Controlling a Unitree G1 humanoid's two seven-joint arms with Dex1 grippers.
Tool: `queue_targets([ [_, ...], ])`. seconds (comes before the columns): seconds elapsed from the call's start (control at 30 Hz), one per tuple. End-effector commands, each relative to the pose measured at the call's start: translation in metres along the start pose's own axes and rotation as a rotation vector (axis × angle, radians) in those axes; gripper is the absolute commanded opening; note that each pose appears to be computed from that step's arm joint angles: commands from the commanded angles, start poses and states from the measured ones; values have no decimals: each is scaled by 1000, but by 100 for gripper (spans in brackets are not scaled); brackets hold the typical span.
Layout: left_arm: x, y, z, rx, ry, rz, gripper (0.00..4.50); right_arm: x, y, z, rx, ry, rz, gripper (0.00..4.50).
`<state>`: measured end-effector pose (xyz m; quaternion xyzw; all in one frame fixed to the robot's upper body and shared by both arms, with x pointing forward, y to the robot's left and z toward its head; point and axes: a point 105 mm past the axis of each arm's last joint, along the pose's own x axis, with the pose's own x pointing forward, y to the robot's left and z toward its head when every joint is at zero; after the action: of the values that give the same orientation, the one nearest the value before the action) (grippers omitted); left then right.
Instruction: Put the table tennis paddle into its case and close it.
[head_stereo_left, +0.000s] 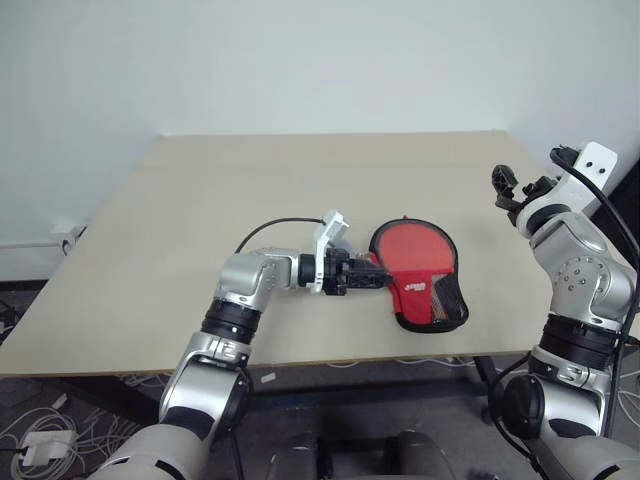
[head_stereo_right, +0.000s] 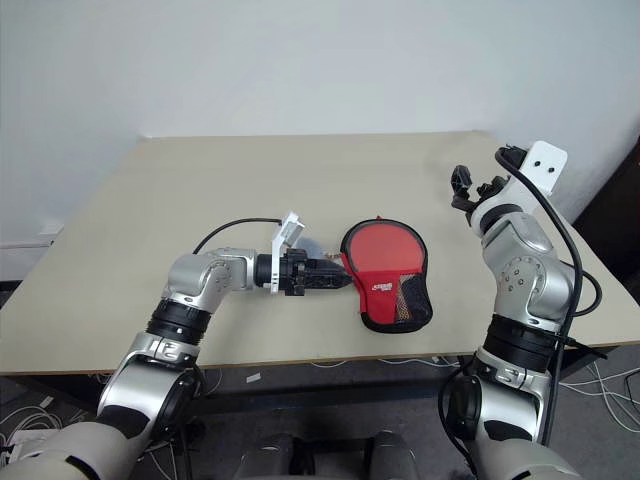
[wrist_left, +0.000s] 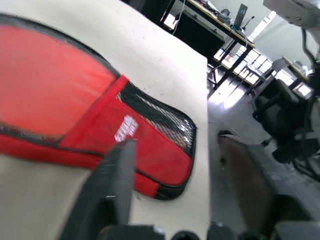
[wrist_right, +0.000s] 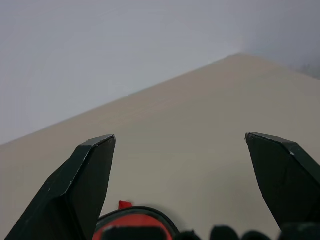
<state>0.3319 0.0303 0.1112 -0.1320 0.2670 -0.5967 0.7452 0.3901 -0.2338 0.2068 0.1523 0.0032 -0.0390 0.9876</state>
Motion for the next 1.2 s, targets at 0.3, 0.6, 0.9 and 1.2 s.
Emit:
queue_targets([
  [0.3, 29, 13, -11, -232, 40, 168, 284, 3, 7, 15, -7, -59, 18, 450],
  [0.6, 51, 21, -10, -343, 44, 232, 284, 0, 1, 11, -2, -55, -7, 450],
  [0.9, 85, 18, -5, -527, -9, 225, 284, -1, -2, 11, -6, -57, -20, 450],
  [1.2, 89, 17, -8, -606, -33, 205, 267, -1, -5, 10, -11, -55, -30, 450],
])
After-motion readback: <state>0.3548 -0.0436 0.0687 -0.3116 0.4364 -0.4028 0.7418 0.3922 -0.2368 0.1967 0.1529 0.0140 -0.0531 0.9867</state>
